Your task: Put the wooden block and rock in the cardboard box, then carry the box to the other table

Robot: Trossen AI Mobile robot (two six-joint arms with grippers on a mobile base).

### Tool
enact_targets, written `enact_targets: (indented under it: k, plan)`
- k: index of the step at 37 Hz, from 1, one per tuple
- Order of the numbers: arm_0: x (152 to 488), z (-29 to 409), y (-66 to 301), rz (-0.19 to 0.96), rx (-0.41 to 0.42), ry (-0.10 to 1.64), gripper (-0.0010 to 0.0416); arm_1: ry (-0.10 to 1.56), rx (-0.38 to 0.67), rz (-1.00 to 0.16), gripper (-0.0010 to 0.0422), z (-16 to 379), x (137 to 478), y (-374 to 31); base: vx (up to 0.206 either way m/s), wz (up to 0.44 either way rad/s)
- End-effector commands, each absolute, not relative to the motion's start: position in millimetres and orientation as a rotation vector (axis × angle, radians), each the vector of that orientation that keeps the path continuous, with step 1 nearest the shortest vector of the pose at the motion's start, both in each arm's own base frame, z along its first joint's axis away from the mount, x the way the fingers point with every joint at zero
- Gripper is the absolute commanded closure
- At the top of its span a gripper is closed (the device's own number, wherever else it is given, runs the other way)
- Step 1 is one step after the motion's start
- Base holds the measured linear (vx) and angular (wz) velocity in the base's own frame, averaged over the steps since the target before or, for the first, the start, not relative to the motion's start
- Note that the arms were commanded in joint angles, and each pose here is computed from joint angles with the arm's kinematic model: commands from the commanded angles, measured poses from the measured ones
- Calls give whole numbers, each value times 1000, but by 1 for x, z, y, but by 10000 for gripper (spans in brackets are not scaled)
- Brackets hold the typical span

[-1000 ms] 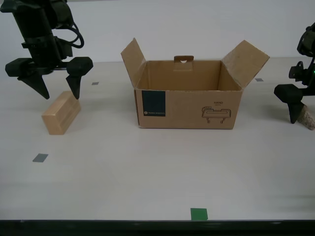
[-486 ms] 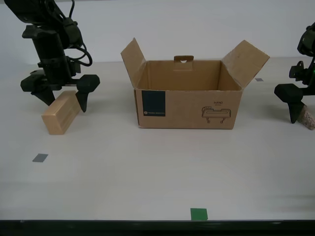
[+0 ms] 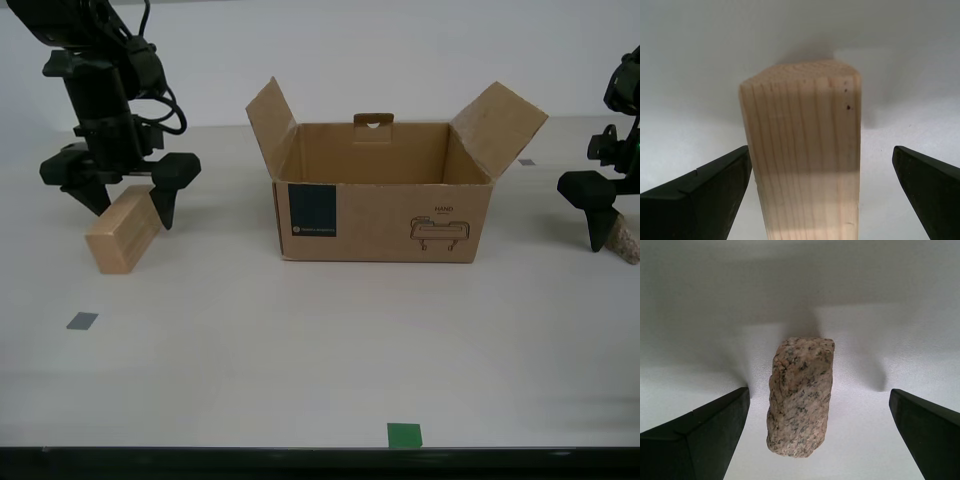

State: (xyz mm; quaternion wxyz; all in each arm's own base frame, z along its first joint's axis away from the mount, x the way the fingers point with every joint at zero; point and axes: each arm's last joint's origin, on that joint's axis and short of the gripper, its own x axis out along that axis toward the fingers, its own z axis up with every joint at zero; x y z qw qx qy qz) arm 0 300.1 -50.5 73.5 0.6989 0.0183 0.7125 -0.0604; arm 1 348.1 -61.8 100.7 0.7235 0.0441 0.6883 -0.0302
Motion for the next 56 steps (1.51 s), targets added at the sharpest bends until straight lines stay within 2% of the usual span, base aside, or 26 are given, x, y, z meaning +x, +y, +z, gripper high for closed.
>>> enact_targets:
  k: [1, 7, 12, 38, 43, 50, 56]
  plan:
    - [300, 74, -50, -137, 38, 1590, 17, 1519, 76, -40, 30, 101, 348, -61, 0, 0]
    - [300, 74, -49, -134, 35, 1590, 17, 1519, 81, -45, 32, 101, 348, -61, 0, 0]
    - [300, 74, -49, -133, 34, 1591, 25, 1515, 81, -45, 53, 101, 349, -61, 0, 0]
    - [300, 74, -46, -122, 23, 1595, 163, 1516, 89, -54, 214, 101, 348, -62, 0, 0]
    - [303, 76, -45, -110, 10, 1586, 163, 1523, 64, -80, 244, 101, 348, -62, 0, 0]
    - [307, 78, -45, -98, -3, 1574, 128, 1525, 39, -107, 277, 101, 348, -64, 0, 0]
    - [307, 79, -45, -97, -5, 1573, 120, 1525, 39, -107, 297, 101, 348, -64, 0, 0]
